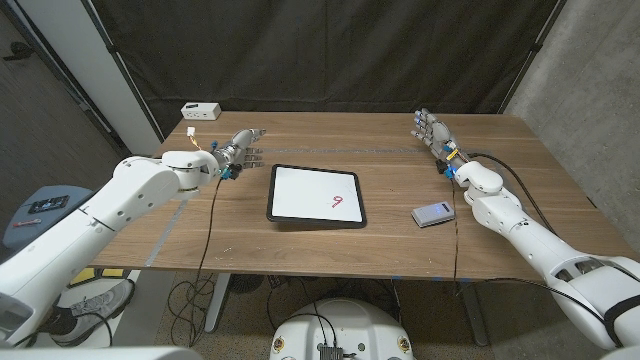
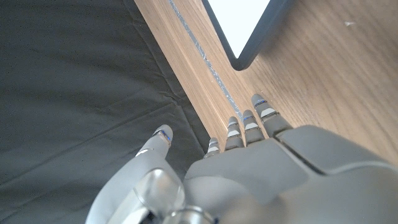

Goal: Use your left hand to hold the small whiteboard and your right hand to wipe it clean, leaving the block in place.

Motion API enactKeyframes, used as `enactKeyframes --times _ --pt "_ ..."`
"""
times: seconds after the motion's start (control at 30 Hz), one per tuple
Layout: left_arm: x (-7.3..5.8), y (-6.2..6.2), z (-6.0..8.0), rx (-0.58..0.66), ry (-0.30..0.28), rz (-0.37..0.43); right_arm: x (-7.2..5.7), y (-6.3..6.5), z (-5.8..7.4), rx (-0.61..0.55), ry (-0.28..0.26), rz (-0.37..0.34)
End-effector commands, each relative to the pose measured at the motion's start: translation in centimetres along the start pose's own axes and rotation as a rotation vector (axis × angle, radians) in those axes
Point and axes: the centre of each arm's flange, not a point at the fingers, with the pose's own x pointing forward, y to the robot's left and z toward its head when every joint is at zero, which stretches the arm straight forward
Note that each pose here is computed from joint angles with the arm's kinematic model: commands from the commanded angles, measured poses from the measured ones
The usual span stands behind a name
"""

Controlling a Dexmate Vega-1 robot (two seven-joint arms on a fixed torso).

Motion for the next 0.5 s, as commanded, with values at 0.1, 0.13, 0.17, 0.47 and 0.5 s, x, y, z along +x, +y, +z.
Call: enactKeyframes --times 0.1,0.13,0.17,0.47,0.5 --pt "-0.73 0.76 0.32 -0.048 0.079 -0.051 0.33 -0.18 -0.25 0.007 0.003 0.005" --pt "-0.77 0.82 0.3 -0.057 0.08 -0.056 0.28 -0.21 -0.27 0.008 0.003 0.004" --pt "-0.83 0.88 0.29 -0.064 0.084 -0.058 0.23 -0.26 -0.28 0.009 0.003 0.003" --pt "-1.0 1.43 -0.42 -0.1 0.138 -0.088 -0.29 -0.67 -0.28 0.011 0.016 -0.005" --pt "-1.06 1.47 -0.5 -0.092 0.144 -0.084 -0.35 -0.7 -0.28 0.011 0.017 -0.006"
